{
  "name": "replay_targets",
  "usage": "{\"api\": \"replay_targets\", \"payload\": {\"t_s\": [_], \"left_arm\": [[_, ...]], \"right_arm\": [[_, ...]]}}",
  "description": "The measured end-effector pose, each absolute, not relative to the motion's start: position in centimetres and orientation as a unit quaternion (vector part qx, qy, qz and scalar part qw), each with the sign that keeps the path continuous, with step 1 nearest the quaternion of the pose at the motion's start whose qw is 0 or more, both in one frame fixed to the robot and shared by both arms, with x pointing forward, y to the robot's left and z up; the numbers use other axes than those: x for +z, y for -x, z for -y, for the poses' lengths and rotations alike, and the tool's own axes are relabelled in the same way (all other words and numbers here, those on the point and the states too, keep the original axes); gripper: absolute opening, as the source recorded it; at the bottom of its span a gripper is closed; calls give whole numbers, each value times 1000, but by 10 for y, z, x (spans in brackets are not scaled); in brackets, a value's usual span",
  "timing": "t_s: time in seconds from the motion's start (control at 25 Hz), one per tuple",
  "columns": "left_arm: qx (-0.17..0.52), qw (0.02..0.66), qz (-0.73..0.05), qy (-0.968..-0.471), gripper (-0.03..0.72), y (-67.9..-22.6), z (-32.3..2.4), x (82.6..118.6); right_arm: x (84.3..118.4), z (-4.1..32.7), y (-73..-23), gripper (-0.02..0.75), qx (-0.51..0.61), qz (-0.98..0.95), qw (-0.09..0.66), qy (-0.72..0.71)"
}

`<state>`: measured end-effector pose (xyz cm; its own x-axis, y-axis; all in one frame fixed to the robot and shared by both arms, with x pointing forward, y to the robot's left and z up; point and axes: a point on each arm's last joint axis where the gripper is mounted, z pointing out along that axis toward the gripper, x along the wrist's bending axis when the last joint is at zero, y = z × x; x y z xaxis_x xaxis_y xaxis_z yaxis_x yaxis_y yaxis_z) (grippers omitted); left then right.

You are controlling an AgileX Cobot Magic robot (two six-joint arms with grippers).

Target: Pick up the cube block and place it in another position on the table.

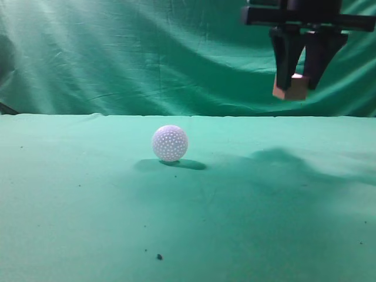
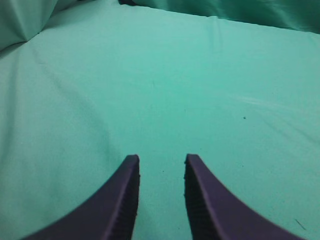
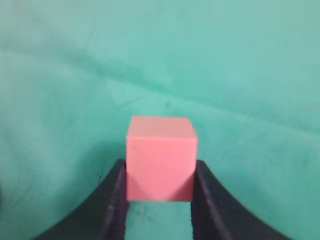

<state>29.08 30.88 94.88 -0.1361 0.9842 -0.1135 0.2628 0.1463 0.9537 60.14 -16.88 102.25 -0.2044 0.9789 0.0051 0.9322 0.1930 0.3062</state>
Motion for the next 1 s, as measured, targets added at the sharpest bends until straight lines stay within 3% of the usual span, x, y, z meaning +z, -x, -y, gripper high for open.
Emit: {"api": "replay_targets", "payload": {"t_s": [0.12, 0.24, 0.52, 0.76, 1.0], "left_arm": [[422, 428, -625, -499, 262, -291, -309, 949], [422, 428, -625, -499, 262, -291, -309, 949], [422, 428, -625, -499, 262, -291, -309, 949], [422, 428, -625, -499, 262, -291, -309, 949], [422, 428, -625, -499, 262, -291, -309, 949]], "right_arm": [[1030, 190, -627, 218, 132, -746, 103, -644], [1010, 196, -649, 218, 107, -746, 86, -652], [965, 183, -669, 218, 93, -768, 26, -633], [952, 182, -672, 218, 84, -773, 19, -628], [960, 182, -669, 516, 63, -777, 1, -626]]}}
